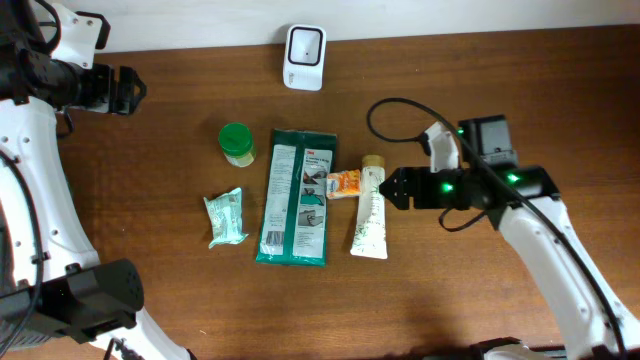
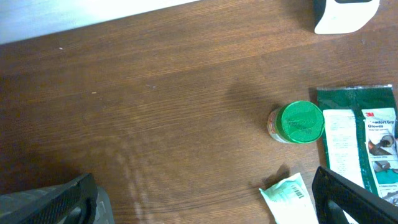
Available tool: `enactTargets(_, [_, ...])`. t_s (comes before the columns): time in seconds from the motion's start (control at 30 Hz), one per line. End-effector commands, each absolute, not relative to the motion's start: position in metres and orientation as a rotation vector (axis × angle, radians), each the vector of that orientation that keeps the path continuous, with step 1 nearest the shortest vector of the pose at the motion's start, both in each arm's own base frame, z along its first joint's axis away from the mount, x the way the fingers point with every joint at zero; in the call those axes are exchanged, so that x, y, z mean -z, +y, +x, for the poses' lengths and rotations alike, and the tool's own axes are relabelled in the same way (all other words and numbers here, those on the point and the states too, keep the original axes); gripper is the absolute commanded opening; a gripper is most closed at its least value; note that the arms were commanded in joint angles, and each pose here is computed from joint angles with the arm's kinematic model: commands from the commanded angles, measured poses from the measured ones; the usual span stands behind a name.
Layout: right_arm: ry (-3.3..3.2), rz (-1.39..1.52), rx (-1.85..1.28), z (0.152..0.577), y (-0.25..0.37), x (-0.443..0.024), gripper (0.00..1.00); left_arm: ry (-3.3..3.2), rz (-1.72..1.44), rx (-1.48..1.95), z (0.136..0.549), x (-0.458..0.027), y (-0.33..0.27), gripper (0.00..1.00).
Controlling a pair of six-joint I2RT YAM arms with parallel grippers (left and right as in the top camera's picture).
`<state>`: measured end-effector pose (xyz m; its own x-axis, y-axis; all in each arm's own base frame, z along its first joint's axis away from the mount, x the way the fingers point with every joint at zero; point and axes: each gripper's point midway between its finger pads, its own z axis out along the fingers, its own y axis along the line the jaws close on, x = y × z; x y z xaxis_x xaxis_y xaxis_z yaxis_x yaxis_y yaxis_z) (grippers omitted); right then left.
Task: Scan the item barcode
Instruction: 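Reach the right gripper to the white tube and grasp it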
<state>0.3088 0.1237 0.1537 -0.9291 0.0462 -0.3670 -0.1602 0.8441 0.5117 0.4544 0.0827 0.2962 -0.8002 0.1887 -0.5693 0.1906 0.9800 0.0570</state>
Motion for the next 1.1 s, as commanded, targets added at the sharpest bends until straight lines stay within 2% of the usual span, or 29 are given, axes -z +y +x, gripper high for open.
enactTargets(0.0, [2.839,-0.018,-0.828,0.302,0.145,-0.112,0.75,2.527,0.290,0.021,0.456,-0.290,0.082,0.99])
enactTargets(0.2, [3.087,0.049,-0.808,0.291,0.141,-0.036,0.63,2.527,0.290,0.021,0.456,-0.290,0.082,1.00])
enactTargets(0.47, [2.985,-0.007,-0.752,0.319,0.125,-0.031,0.63,2.527,0.290,0.021,0.456,-0.290,0.082,0.99])
enactTargets(0.6, [2.962,-0.063,-0.752,0.317,0.135,-0.022,0.63,2.527,0.290,0.021,0.456,-0.290,0.082,0.99])
enactTargets(0.77, [2.951,-0.061,-0.748,0.318,0.134,-0.017,0.55,2.527,0.290,0.022,0.456,-0.290,0.082,0.99])
enactTargets(0.87, [2.958,-0.059,-0.769,0.318,0.136,-0.010,0.43,2.527,0.290,0.021,0.456,-0.290,0.082,0.99])
enactTargets(1.0, [2.967,-0.054,-0.789,0.317,0.138,-0.007,0.14,2.528,0.290,0.021,0.456,-0.290,0.082,0.99])
enactTargets(1.07, [2.987,-0.028,-0.700,0.324,0.126,-0.013,0.06,2.527,0.290,0.021,0.456,-0.290,0.082,0.99])
